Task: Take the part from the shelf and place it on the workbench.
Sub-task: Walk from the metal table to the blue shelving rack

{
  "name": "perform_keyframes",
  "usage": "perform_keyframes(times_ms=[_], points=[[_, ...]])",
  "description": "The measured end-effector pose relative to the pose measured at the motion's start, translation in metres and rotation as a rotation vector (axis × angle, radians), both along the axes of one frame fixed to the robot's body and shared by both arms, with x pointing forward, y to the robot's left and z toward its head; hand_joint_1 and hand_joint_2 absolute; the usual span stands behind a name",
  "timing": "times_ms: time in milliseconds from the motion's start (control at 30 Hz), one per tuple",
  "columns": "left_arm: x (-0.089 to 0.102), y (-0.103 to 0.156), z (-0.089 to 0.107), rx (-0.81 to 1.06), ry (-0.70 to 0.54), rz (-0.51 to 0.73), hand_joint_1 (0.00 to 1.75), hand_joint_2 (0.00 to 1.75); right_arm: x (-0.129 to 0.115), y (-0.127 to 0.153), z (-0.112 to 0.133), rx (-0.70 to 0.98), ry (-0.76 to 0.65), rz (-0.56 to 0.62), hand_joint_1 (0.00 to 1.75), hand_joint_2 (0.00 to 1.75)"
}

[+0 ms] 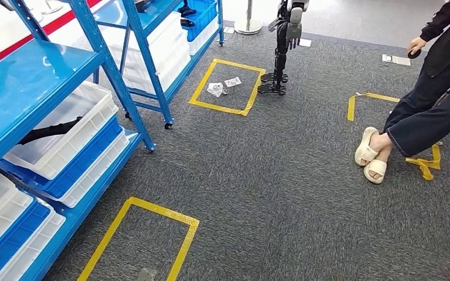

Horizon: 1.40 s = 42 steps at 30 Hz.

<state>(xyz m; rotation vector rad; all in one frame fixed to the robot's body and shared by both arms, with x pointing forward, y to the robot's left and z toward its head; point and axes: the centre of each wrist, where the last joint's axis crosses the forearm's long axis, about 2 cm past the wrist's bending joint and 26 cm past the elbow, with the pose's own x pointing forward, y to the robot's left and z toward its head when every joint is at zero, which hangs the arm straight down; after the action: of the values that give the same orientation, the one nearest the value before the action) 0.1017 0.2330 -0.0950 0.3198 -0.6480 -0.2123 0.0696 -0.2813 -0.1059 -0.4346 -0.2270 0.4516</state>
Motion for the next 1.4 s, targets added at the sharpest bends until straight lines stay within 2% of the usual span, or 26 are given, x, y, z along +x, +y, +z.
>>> perform_keyframes(times_ms=[1400], points=[[-0.002,0.001,-0.0005,0.002,-0.012,-0.004,0.0,0.0,0.0016,0.0015,0.0006,-0.002,-0.04,-0.006,0.0,0.0]])
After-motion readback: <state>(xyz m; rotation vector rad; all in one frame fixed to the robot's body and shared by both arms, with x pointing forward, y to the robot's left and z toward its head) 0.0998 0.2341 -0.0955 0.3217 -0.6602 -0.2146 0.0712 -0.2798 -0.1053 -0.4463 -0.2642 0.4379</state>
